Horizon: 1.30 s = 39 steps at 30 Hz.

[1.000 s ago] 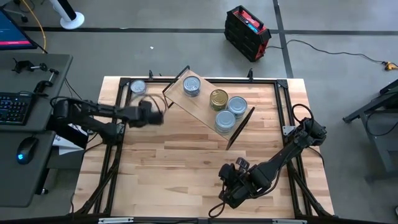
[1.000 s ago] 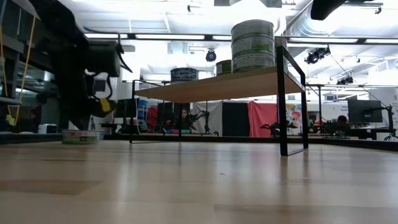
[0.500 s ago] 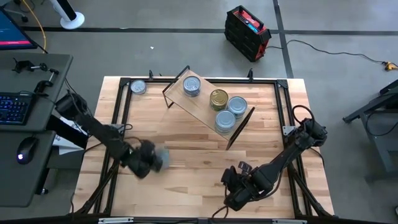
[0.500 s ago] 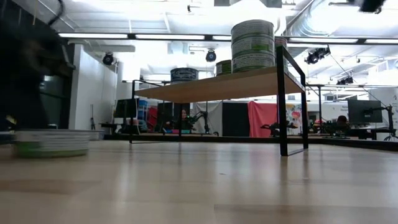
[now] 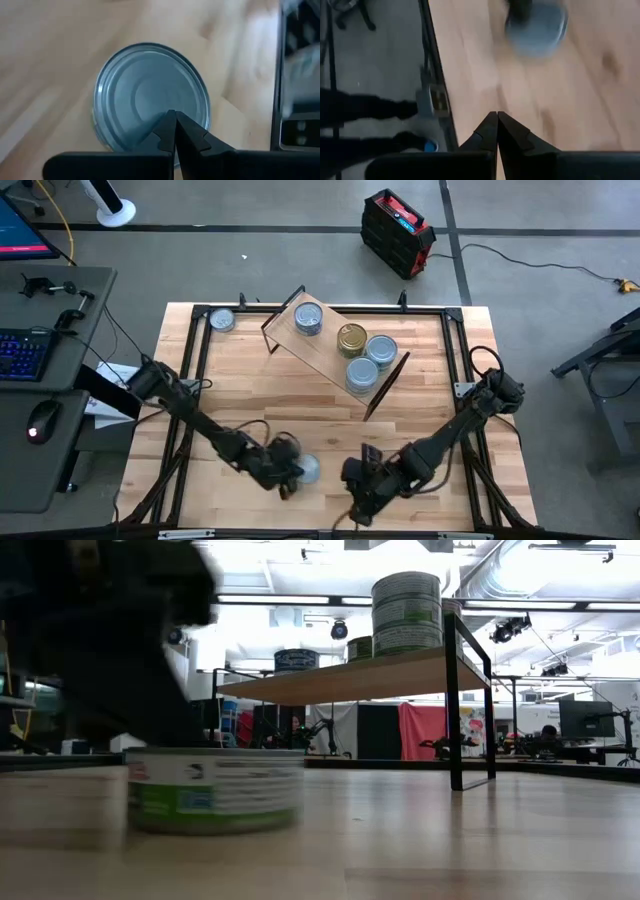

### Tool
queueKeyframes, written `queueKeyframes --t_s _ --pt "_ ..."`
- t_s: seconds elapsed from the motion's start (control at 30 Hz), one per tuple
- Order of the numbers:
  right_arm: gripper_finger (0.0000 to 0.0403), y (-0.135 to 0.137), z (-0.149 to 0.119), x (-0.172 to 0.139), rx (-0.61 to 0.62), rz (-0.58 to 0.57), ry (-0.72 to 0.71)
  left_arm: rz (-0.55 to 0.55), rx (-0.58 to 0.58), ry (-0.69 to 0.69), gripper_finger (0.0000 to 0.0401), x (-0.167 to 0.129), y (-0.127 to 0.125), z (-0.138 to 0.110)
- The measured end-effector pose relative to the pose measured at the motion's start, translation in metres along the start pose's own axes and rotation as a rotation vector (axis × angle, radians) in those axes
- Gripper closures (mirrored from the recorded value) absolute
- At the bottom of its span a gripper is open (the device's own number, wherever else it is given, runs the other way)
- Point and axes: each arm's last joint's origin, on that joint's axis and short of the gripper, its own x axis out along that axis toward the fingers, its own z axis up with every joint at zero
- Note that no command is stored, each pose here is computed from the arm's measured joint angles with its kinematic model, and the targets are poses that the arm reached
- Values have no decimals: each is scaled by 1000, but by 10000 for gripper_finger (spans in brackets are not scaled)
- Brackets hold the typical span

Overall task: Stack canned seafood by type on shelf
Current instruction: Stack the white-green tuna can on top of the other white-green tuna cans on the shelf

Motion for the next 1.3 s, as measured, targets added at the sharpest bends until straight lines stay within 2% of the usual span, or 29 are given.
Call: queueKeyframes --t_s 0.1,0.2,0.27,0.33,0.47,0.6,0.73,0.83,1.03,1.3 --pt "403 -8 17 3 -2 4 -60 -33 236 76 401 8 -24 17" --pt "403 -18 31 10 19 -9 -73 -22 428 121 401 -3 -41 31" --pt "403 -25 34 21 21 -23 -31 21 524 122 401 -19 -45 36" --pt "403 -29 33 37 26 -21 34 56 566 104 401 -33 -44 36" --pt "403 -30 28 76 39 21 115 48 568 59 401 -49 -30 20" --pt "403 -34 22 114 69 17 148 29 510 55 401 -40 -4 -3" --pt "403 -43 20 136 123 -17 157 10 501 21 401 -31 5 -6" --pt "403 -49 21 145 122 -33 164 33 549 28 401 -24 9 -7" --pt "403 -54 25 151 120 -33 148 -14 619 -19 401 -21 3 2" --pt "403 -54 31 152 103 -5 110 -5 660 -4 401 -11 10 8"
